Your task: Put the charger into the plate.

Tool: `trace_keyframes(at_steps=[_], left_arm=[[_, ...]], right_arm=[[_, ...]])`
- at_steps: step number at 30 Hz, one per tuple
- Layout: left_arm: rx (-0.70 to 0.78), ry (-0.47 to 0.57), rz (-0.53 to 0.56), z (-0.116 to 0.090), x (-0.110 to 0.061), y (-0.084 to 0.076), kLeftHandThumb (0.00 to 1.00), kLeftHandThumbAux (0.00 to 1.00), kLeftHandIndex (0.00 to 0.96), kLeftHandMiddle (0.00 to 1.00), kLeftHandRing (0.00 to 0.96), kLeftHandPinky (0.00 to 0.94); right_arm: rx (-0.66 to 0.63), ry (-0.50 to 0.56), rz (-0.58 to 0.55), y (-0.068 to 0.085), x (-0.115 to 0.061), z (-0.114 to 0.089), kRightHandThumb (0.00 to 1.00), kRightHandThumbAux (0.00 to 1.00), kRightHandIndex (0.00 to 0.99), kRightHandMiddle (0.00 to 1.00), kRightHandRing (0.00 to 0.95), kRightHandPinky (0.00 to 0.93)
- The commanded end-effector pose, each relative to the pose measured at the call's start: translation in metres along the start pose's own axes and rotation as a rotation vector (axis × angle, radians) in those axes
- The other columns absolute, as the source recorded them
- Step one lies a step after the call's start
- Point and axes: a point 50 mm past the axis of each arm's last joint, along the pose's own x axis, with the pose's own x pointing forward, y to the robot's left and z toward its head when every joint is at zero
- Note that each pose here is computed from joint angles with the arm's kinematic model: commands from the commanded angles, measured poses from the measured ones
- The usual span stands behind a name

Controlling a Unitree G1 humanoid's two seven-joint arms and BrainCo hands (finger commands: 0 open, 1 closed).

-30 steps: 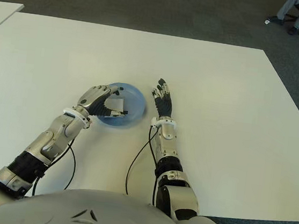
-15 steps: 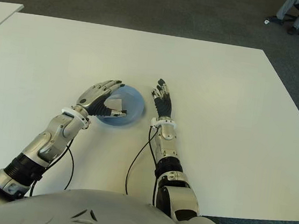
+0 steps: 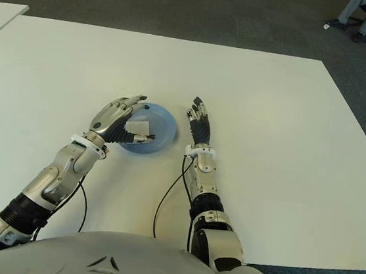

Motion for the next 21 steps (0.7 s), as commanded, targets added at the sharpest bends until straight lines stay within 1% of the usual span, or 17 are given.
trace_keyframes(at_steps=[1, 6, 7, 9, 10, 11, 12, 13, 14, 15, 16, 17, 18, 19, 21], left_arm=[[0.022, -0.011, 0.044, 0.000, -0.006, 0.004, 0.340, 0.421, 0.232, 0.309, 0.245, 0.029], [0.001, -0.010, 0.122, 0.004, -0.009, 0.012, 0.364, 0.449, 0.237, 0.315, 0.253, 0.108], [-0.007, -0.008, 0.138, 0.005, -0.010, 0.014, 0.368, 0.460, 0.233, 0.304, 0.247, 0.142], [-0.044, -0.009, 0.170, 0.007, -0.011, 0.019, 0.367, 0.480, 0.223, 0.289, 0.240, 0.174], [-0.101, -0.013, 0.186, 0.008, -0.012, 0.023, 0.362, 0.500, 0.211, 0.278, 0.234, 0.190], [-0.141, -0.017, 0.196, 0.008, -0.012, 0.026, 0.338, 0.538, 0.192, 0.257, 0.223, 0.199], [-0.166, -0.020, 0.202, 0.009, -0.012, 0.028, 0.330, 0.551, 0.186, 0.250, 0.218, 0.202], [-0.271, -0.016, 0.210, 0.008, -0.012, 0.032, 0.317, 0.571, 0.176, 0.239, 0.212, 0.207], [-0.342, -0.016, 0.214, 0.008, -0.012, 0.035, 0.293, 0.601, 0.163, 0.223, 0.200, 0.197], [-0.488, -0.002, 0.223, 0.004, -0.010, 0.043, 0.284, 0.612, 0.158, 0.217, 0.196, 0.193], [-0.588, 0.001, 0.228, 0.001, -0.010, 0.047, 0.258, 0.642, 0.147, 0.199, 0.179, 0.176], [-0.684, 0.005, 0.236, -0.002, -0.009, 0.051, 0.189, 0.680, 0.128, 0.182, 0.166, 0.172], [-0.744, 0.005, 0.241, -0.004, -0.009, 0.053, 0.187, 0.695, 0.126, 0.175, 0.158, 0.164], [-0.843, 0.017, 0.261, -0.012, -0.009, 0.054, 0.188, 0.700, 0.126, 0.173, 0.156, 0.161], [-0.992, 0.037, 0.307, -0.026, -0.010, 0.054, 0.173, 0.724, 0.121, 0.162, 0.145, 0.151]], right_arm=[[0.016, 0.051, 0.003, 0.006, -0.008, -0.011, 0.000, 0.478, 0.000, 0.060, 0.044, 0.030], [0.014, 0.055, 0.008, 0.007, -0.008, -0.011, 0.000, 0.476, 0.000, 0.063, 0.045, 0.030], [0.014, 0.054, 0.010, 0.006, -0.008, -0.011, 0.000, 0.478, 0.000, 0.064, 0.045, 0.026], [0.016, 0.053, 0.013, 0.007, -0.008, -0.011, 0.000, 0.480, 0.000, 0.066, 0.045, 0.025], [0.017, 0.054, 0.014, 0.007, -0.008, -0.011, 0.000, 0.482, 0.000, 0.066, 0.045, 0.026], [0.017, 0.054, 0.015, 0.007, -0.008, -0.011, 0.000, 0.482, 0.000, 0.068, 0.047, 0.032], [0.018, 0.054, 0.015, 0.007, -0.008, -0.011, 0.000, 0.482, 0.000, 0.068, 0.048, 0.033], [0.019, 0.055, 0.016, 0.008, -0.008, -0.011, 0.000, 0.483, 0.000, 0.069, 0.049, 0.036], [0.020, 0.056, 0.017, 0.008, -0.008, -0.011, 0.000, 0.483, 0.000, 0.069, 0.049, 0.038], [0.023, 0.056, 0.019, 0.008, -0.008, -0.011, 0.000, 0.484, 0.000, 0.069, 0.049, 0.038], [0.024, 0.056, 0.020, 0.008, -0.008, -0.011, 0.000, 0.488, 0.000, 0.066, 0.047, 0.037], [0.027, 0.056, 0.021, 0.008, -0.008, -0.012, 0.000, 0.493, 0.000, 0.061, 0.043, 0.035], [0.028, 0.056, 0.021, 0.008, -0.008, -0.012, 0.000, 0.496, 0.000, 0.059, 0.041, 0.033], [0.033, 0.057, 0.019, 0.008, -0.008, -0.012, 0.000, 0.497, 0.000, 0.058, 0.040, 0.032], [0.043, 0.058, 0.013, 0.008, -0.008, -0.012, 0.000, 0.505, 0.000, 0.048, 0.033, 0.025]])
